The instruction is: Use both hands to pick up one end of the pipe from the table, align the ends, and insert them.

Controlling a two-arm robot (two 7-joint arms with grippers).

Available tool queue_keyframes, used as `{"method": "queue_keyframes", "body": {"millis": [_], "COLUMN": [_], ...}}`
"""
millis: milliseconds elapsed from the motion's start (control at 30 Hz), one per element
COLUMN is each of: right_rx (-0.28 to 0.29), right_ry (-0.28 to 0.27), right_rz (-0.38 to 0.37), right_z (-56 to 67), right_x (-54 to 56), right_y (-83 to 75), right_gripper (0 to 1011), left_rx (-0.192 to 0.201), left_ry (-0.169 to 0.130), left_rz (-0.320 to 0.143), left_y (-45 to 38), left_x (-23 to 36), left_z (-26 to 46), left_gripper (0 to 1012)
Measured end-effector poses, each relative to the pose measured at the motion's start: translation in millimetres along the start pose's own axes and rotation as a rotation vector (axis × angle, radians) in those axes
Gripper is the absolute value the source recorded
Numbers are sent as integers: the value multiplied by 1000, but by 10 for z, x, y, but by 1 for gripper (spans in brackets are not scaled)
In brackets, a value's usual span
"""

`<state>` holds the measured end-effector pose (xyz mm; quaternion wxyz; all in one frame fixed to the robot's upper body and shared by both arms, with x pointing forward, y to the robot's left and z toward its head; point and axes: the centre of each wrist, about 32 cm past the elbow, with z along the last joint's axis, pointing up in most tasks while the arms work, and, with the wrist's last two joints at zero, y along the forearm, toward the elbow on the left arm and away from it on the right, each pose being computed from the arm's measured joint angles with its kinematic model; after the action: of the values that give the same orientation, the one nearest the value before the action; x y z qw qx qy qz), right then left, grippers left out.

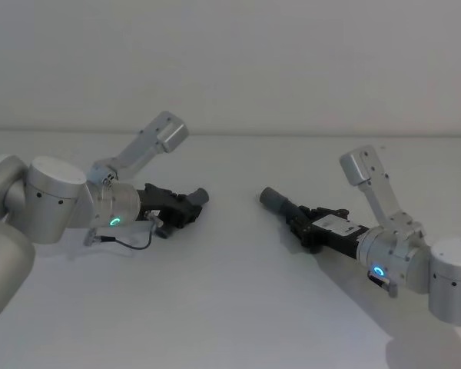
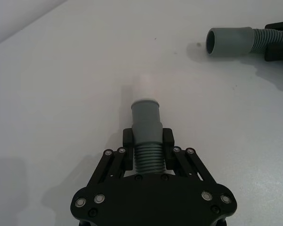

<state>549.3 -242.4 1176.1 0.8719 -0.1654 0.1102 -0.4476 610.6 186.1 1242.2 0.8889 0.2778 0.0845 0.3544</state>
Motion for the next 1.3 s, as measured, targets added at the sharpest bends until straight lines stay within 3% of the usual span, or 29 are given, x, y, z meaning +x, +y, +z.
{"method": "queue_keyframes", "body": {"millis": [300, 533, 900, 1300], "right_rx": [78, 159, 270, 293], "right_ry": [-23, -56, -134, -218], "right_rz": [-1, -1, 22, 128], "right_z": [0, 71, 281, 418], "right_x": [-3, 17, 126, 340], "right_y": [-38, -86, -196, -364], "right_gripper": [280, 279, 279, 279], "left_rx": [-31, -76, -160, -217], "left_ry": [-54, -106, -194, -292], "left_rz": [12, 29, 29, -58], "left_y": [43, 140, 336, 444], "left_x": [-7, 24, 147, 299], "left_z": [70, 185, 374, 511], "left_gripper": [351, 351, 351, 351]}}
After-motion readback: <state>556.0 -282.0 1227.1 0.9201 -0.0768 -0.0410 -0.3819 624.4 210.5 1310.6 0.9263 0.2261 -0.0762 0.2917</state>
